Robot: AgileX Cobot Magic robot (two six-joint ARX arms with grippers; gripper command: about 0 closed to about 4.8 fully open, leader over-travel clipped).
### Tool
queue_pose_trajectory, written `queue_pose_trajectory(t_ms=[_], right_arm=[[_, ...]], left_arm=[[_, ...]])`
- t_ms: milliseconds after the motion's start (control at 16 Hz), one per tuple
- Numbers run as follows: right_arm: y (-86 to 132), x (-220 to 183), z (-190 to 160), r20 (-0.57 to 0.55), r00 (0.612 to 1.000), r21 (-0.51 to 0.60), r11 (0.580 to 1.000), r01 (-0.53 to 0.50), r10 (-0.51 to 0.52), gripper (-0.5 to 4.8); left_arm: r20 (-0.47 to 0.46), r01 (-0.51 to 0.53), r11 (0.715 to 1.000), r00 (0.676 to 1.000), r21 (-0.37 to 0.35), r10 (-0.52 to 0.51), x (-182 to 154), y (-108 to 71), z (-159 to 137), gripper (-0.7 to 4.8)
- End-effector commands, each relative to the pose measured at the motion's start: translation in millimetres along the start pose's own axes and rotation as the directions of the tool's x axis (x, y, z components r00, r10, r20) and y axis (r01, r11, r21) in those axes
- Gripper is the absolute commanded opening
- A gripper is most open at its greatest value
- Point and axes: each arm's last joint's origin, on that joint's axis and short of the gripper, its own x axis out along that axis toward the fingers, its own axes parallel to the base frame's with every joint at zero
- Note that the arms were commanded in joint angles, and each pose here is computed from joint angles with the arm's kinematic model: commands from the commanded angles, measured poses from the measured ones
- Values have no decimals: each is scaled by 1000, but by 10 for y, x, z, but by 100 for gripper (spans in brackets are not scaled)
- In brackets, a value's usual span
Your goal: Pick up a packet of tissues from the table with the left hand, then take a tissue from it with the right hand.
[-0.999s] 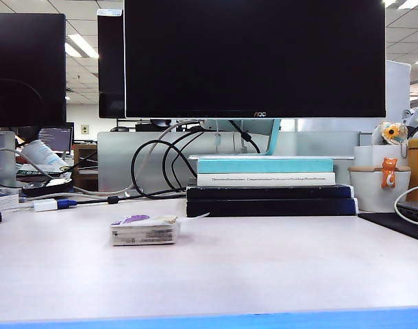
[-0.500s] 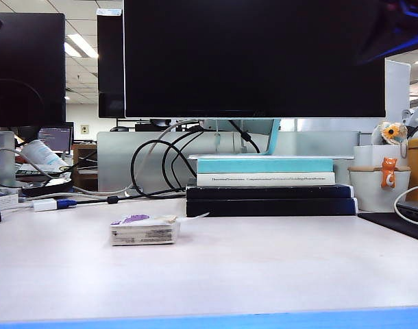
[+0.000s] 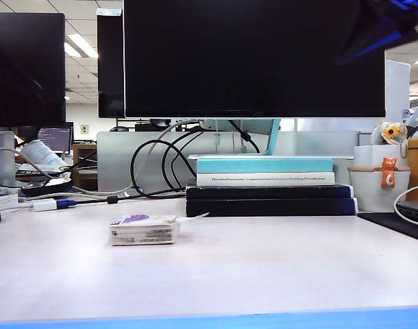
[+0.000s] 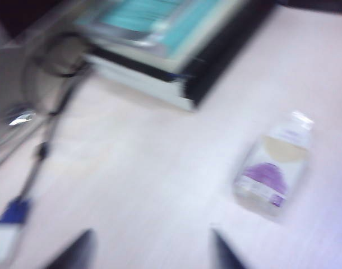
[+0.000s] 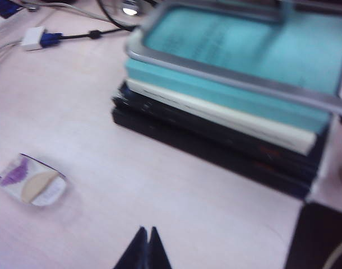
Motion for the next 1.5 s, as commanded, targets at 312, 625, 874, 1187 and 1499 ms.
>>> queue_pose_trajectory(t_ms=[312,625,874,1187,1499], right_arm=[[-272,-84,-80,-31,999,91,996,-23,26,-8],[-278,-12,-78,-10,989,97,984,-147,148,-8],[-332,129,-141,-52,982,134,976,-171,180,-8],[-387,278,-208,-86,972,168,965,-201,217,-8],[-406,324,-235,-102,970,181,963,-201,222,-8]], left_arm=[[92,145,989,985,20,-146,479,158,-245,433],[159,237,971,957,41,-241,735,200,-434,468],[126,301,954,946,-4,-298,971,133,-589,479],[86,327,945,941,1,-326,1173,54,-608,479],[52,359,934,932,4,-358,1296,-21,-648,479]])
